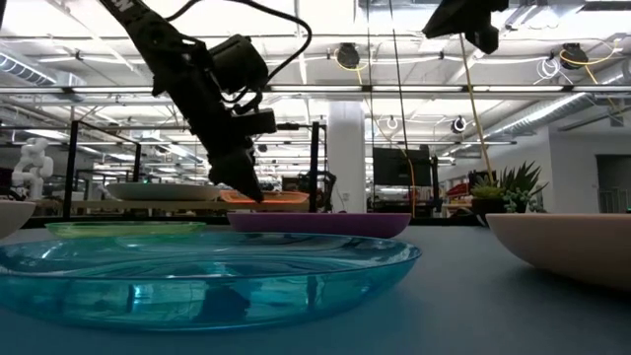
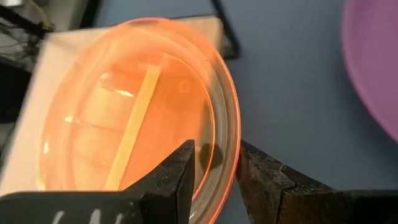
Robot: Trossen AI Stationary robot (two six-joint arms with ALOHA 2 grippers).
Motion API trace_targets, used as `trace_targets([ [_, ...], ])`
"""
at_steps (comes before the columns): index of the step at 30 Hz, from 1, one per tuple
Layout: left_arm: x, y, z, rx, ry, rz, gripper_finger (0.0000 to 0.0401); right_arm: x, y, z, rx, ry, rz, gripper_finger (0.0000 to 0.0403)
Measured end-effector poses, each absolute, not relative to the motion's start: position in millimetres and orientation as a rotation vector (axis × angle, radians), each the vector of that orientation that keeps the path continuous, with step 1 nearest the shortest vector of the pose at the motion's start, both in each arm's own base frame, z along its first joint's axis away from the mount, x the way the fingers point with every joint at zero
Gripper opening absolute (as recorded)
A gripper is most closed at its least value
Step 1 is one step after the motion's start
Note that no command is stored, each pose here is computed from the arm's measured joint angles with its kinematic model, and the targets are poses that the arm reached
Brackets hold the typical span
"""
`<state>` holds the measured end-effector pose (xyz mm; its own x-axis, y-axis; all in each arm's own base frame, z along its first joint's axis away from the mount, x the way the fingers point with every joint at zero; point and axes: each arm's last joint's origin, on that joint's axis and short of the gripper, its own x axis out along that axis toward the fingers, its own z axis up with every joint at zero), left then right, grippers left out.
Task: Place and stack plates onto a shelf
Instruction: Put the orange plate on the shelf, then stack the white plate on top of the gray plate on the shelf
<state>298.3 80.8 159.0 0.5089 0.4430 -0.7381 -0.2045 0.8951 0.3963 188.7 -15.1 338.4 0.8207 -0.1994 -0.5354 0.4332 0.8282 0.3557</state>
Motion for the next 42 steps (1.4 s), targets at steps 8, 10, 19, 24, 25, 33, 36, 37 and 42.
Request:
trace_targets([
  [8, 298, 96, 162, 0.263, 0.921, 0.47, 0.0118, 190, -15, 337, 0.465, 0.514, -0.346, 0.0031],
  [10, 298, 99, 162, 0.262, 0.915, 0.492, 0.0118, 190, -15, 337, 0.459, 0.514, -0.344, 0.0031],
  [19, 297, 106, 166, 0.245, 0.885, 0.547, 0.0118, 190, -15, 337, 0.428, 0.519, -0.335, 0.0031],
  [24, 295, 91, 178, 0.166, 0.839, 0.552, 0.0118, 190, -15, 337, 0.413, 0.522, -0.331, 0.0031],
  [25, 295, 86, 182, 0.142, 0.815, 0.553, 0.0118, 190, -15, 337, 0.413, 0.523, -0.332, 0.0031],
  [33, 277, 39, 224, -0.092, 0.677, 0.522, 0.0118, 188, -15, 334, 0.409, 0.568, -0.341, 0.0031],
  [36, 268, 20, 235, -0.181, 0.651, 0.496, 0.0118, 187, -15, 333, 0.409, 0.579, -0.341, 0.0031],
  [37, 266, 14, 238, -0.211, 0.634, 0.485, 0.0118, 187, -15, 333, 0.412, 0.581, -0.333, 0.0031],
  [42, 256, -14, 255, -0.308, 0.64, 0.43, 0.0118, 188, -13, 330, 0.438, 0.603, -0.262, 0.0031],
])
